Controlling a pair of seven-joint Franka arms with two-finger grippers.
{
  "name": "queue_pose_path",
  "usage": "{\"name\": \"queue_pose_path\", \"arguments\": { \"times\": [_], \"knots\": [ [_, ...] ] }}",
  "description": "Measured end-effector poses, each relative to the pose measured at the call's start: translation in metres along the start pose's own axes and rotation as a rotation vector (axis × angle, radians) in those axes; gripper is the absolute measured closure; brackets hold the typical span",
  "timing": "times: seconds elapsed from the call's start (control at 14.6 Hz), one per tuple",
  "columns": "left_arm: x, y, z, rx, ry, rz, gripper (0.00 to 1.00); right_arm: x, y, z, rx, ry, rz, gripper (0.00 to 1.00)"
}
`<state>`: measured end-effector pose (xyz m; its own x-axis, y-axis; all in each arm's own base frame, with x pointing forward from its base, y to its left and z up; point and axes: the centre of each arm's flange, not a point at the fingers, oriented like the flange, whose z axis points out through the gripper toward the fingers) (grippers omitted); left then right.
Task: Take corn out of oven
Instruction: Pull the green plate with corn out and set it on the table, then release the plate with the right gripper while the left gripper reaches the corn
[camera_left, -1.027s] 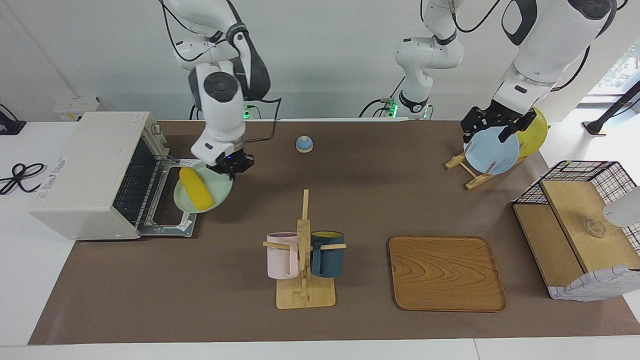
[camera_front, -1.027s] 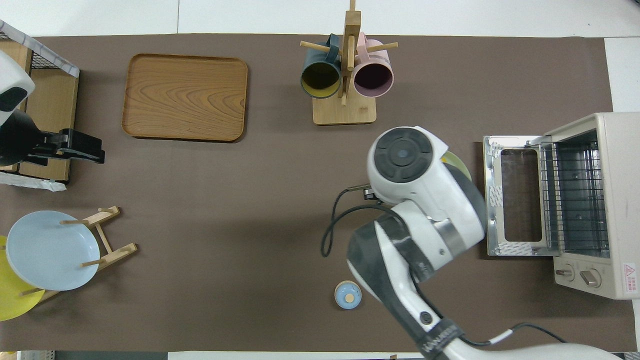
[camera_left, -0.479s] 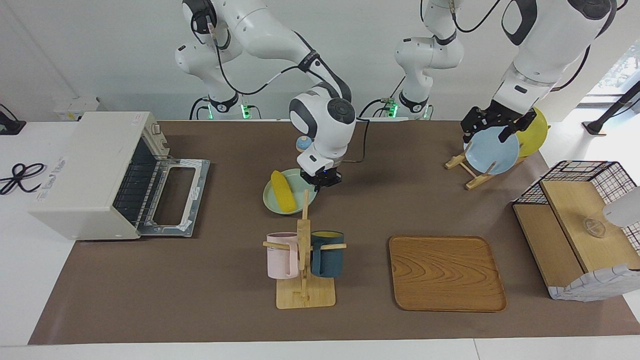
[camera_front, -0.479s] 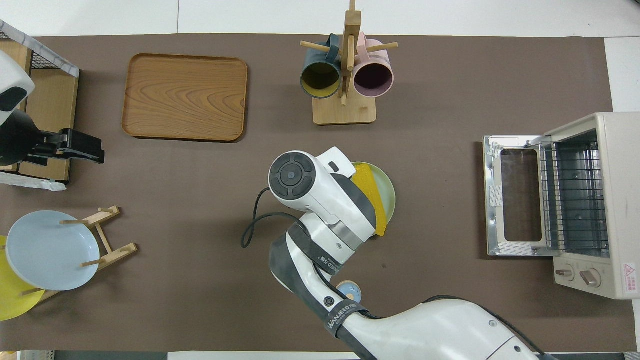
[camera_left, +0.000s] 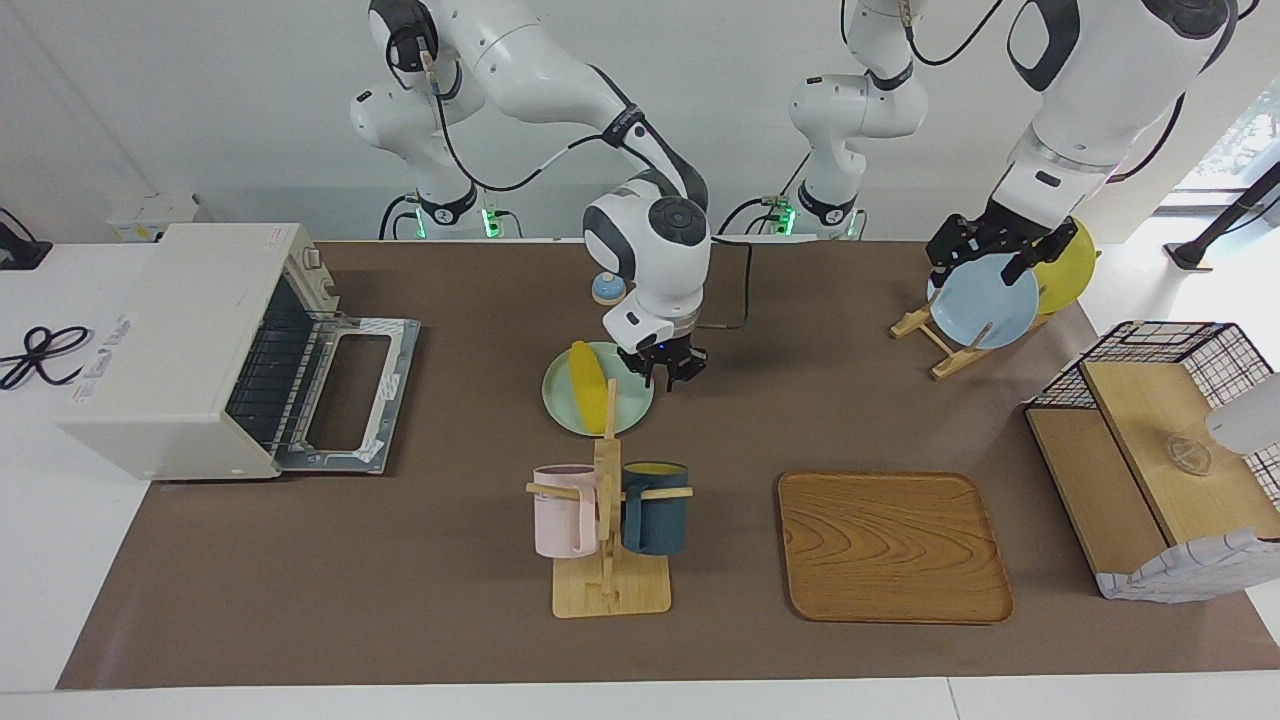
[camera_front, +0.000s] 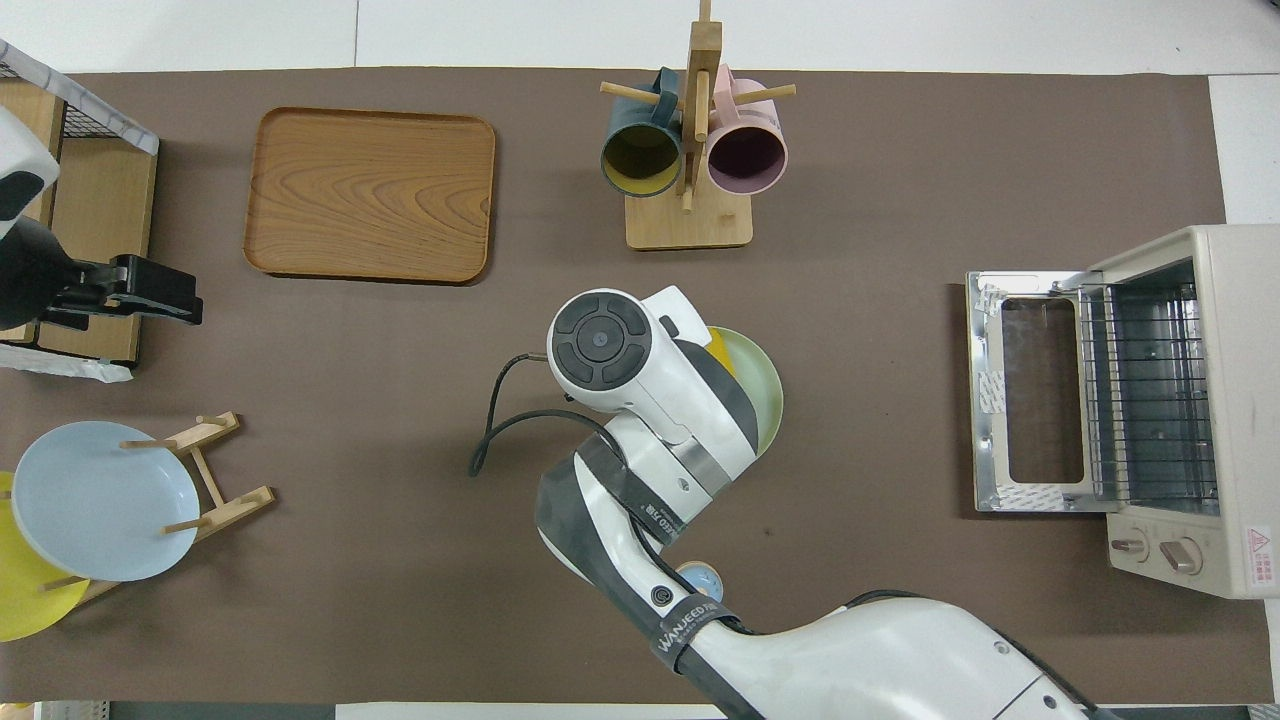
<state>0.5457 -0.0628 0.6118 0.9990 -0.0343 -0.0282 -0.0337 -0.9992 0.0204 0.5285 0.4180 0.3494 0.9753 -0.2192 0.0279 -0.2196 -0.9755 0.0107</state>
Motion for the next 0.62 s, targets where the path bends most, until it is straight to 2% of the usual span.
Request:
{"name": "queue_pose_path", "arguments": {
  "times": [0.21, 0.27, 0.41, 0.48, 0.62],
  "knots": [
    [0.002, -0.002, 0.000, -0.001, 0.012, -0.004, 0.00, 0.029, 0.035, -0.027, -0.034, -0.007, -0.029, 0.66],
    [0.003, -0.001, 0.001, -0.002, 0.021, -0.002, 0.00, 0.043, 0.056, -0.036, -0.048, -0.017, -0.043, 0.70],
    [0.004, 0.004, 0.008, -0.002, 0.026, 0.006, 0.00, 0.069, 0.103, -0.045, -0.069, -0.042, -0.031, 0.95],
    [0.003, 0.008, 0.014, -0.001, 0.020, 0.013, 0.00, 0.076, 0.126, -0.040, -0.084, -0.057, -0.013, 0.99],
    [-0.002, 0.027, 0.025, 0.000, 0.003, 0.034, 0.00, 0.084, 0.173, -0.015, -0.133, -0.078, 0.008, 0.99]
  ]
}}
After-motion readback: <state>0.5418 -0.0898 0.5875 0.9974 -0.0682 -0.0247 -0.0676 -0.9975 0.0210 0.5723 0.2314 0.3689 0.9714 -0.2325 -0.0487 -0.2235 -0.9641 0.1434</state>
